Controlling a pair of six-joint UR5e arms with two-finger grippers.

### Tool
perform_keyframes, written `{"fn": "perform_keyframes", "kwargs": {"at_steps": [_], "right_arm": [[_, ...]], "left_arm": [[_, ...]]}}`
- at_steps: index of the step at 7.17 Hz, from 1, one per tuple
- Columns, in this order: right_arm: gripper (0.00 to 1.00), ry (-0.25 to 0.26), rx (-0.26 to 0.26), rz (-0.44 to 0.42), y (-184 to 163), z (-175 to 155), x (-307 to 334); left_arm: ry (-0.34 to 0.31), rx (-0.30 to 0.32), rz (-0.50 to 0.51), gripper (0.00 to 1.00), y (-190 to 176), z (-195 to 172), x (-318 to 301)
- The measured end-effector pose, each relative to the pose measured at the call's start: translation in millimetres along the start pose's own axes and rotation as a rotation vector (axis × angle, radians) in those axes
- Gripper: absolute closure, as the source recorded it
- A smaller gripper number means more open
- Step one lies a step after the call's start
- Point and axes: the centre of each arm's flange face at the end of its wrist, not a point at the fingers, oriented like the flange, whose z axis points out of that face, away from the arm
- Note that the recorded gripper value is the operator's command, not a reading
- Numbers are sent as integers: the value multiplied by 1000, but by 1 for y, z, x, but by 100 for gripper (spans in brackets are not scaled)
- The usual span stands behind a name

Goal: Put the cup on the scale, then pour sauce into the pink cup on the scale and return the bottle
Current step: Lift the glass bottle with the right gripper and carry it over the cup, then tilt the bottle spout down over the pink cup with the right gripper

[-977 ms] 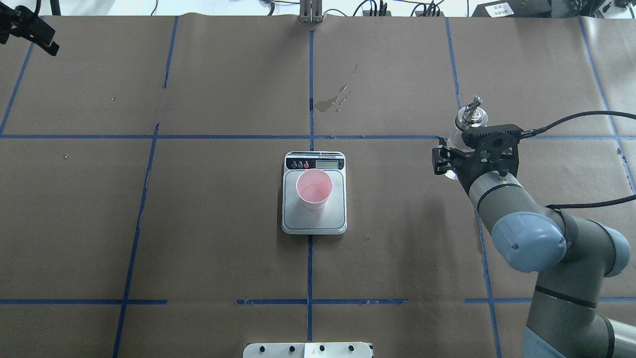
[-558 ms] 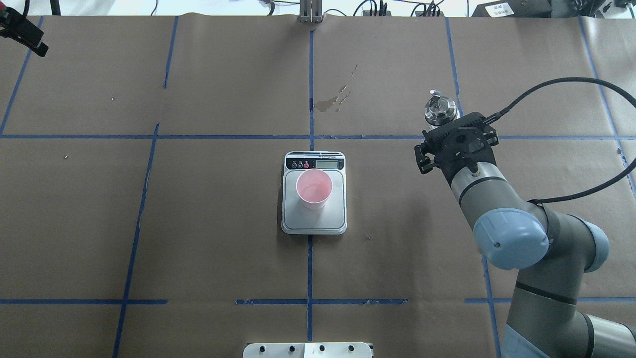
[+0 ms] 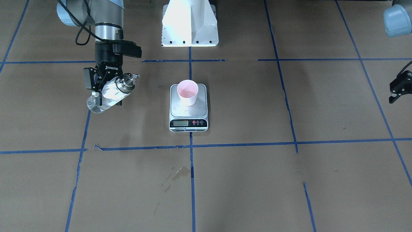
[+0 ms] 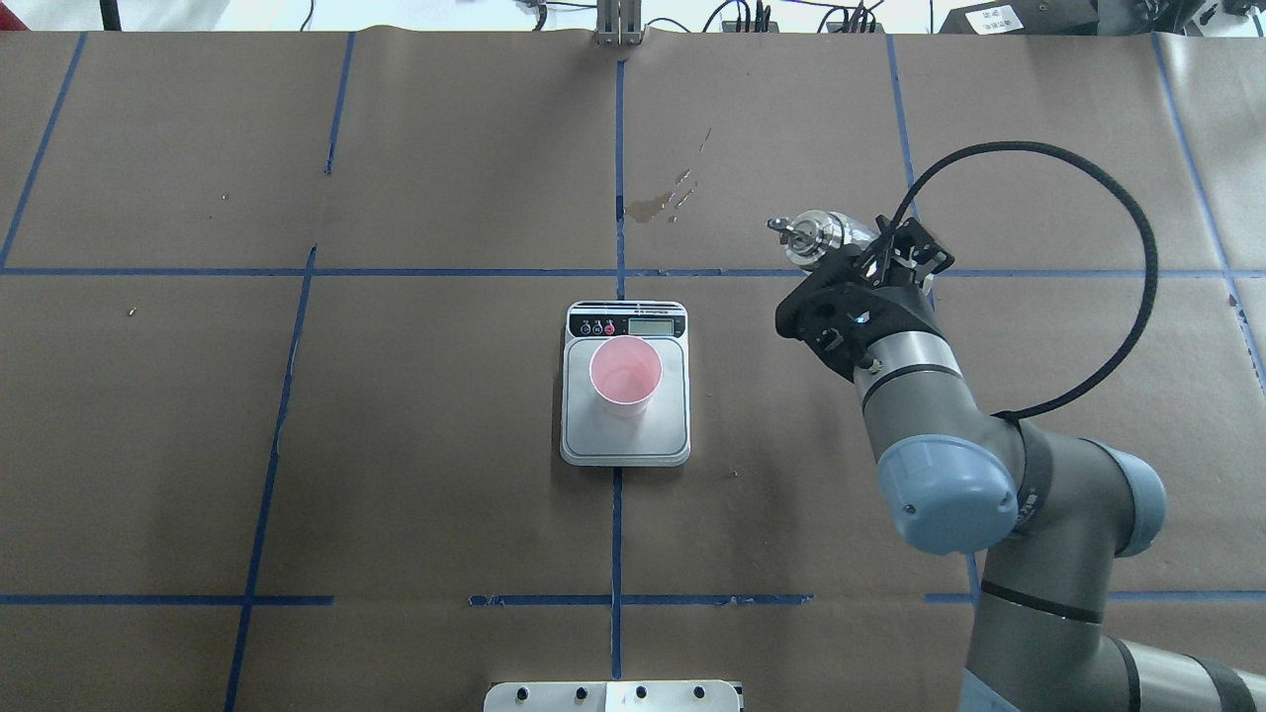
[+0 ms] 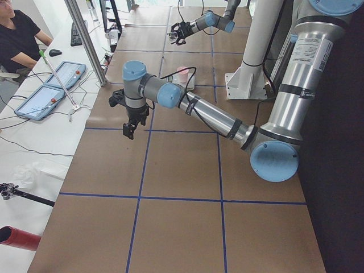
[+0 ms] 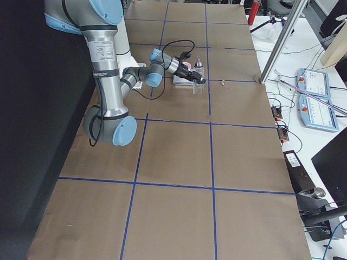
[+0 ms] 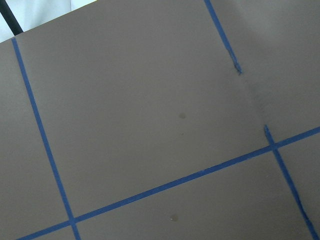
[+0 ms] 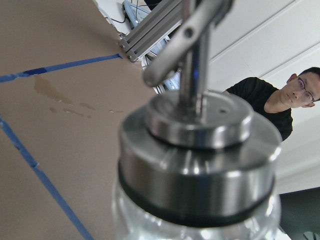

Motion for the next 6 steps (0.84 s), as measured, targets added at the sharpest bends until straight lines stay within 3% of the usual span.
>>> {"fn": "perform_keyframes", "kwargs": {"at_steps": [3, 6], "right_arm": [[100, 40, -71, -249, -41, -34, -58], [100, 73, -106, -422, -44, -36, -80]], "left_arm": [[-11, -30, -11, 0, 23, 19, -24], [-10, -45, -23, 0, 27, 27, -30]]}}
